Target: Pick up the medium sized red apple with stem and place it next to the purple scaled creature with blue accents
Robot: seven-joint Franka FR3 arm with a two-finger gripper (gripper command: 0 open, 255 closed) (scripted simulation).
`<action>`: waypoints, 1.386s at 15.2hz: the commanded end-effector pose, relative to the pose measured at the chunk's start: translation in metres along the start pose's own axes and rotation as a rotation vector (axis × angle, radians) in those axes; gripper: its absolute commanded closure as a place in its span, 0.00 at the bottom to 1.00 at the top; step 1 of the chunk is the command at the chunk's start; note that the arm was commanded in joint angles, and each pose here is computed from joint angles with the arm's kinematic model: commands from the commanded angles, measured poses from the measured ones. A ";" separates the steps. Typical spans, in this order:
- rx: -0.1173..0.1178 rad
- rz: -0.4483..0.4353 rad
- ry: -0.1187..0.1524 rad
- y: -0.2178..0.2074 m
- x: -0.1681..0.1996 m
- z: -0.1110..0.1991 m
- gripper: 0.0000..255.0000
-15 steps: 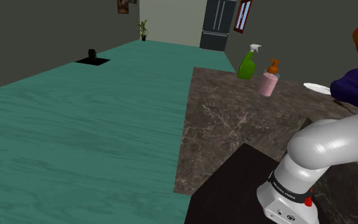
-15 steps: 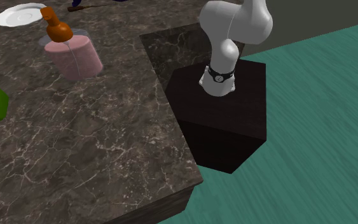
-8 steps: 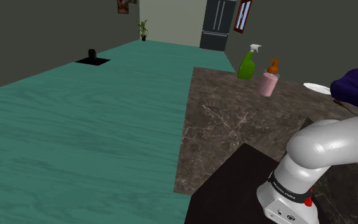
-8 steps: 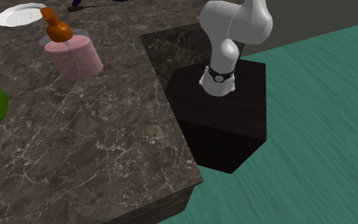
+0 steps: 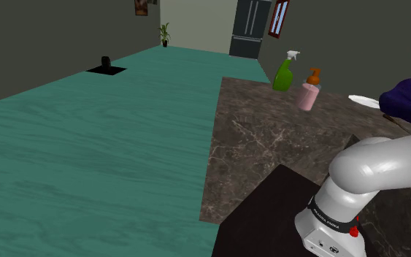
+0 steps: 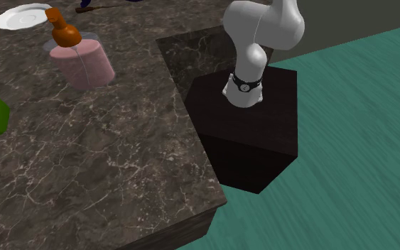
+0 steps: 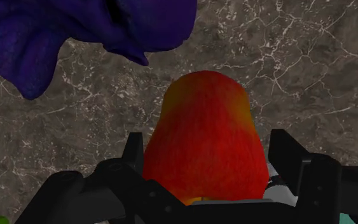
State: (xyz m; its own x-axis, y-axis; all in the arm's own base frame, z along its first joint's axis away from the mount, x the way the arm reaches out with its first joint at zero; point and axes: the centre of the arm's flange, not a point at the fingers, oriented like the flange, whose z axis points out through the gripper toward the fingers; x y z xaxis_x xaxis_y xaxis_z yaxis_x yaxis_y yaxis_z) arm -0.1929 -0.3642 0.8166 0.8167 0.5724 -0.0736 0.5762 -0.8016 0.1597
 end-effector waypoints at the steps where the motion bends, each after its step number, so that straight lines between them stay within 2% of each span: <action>1: 0.001 -0.002 0.000 -0.016 -0.020 -0.001 1.00; 12: 0.001 -0.002 0.000 -0.096 -0.143 -0.005 1.00; 21: 0.001 -0.002 0.000 -0.104 -0.139 0.042 1.00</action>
State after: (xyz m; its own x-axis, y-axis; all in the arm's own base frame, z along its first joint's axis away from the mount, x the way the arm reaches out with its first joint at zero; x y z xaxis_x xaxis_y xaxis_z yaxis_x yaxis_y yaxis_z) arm -0.3650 -0.3681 0.7748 0.8154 0.5743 -0.0730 0.5780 -0.8005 0.1583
